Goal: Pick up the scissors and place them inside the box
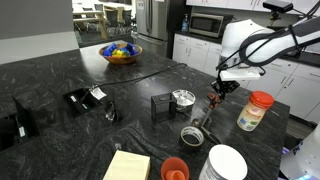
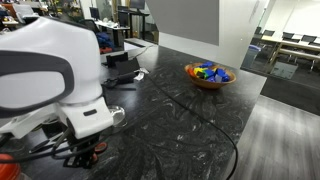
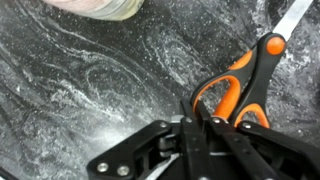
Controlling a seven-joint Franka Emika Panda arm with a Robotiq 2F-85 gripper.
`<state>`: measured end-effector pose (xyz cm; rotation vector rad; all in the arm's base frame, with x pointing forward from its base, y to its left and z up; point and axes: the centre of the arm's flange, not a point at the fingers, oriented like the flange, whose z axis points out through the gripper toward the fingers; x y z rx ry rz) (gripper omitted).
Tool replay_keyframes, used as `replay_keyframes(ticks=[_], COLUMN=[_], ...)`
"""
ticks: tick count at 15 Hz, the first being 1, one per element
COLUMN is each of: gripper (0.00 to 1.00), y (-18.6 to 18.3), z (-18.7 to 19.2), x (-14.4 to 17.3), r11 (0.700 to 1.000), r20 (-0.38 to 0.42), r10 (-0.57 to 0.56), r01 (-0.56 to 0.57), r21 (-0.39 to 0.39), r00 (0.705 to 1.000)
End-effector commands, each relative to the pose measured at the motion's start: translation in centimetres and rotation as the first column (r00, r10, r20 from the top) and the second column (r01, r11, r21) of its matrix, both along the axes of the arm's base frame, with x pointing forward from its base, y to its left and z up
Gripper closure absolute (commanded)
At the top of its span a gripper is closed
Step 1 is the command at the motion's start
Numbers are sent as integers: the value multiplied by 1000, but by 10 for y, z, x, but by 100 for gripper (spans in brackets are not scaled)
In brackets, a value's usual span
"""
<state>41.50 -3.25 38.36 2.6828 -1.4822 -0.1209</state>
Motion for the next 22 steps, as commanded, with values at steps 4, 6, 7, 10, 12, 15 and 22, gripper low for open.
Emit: replay_keyframes(ticks=[4, 6, 7, 10, 12, 15, 22], gripper=[98, 98, 98, 98, 98, 98, 98], y=[-11, -7, -2, 17, 37, 70, 152], z=[71, 89, 97, 119, 135, 160, 175], x=[-10, -4, 1, 19, 31, 45, 74], r11=[976, 959, 953, 916, 866, 786, 594], r20=[32, 71, 97, 161, 190, 228, 223], r10=[54, 83, 94, 151, 219, 331, 566], r01=[-47, -60, -61, -77, -101, -133, -206], r21=[-212, -278, -296, -394, -490, -604, -777], r00=[998, 994, 991, 975, 957, 916, 794])
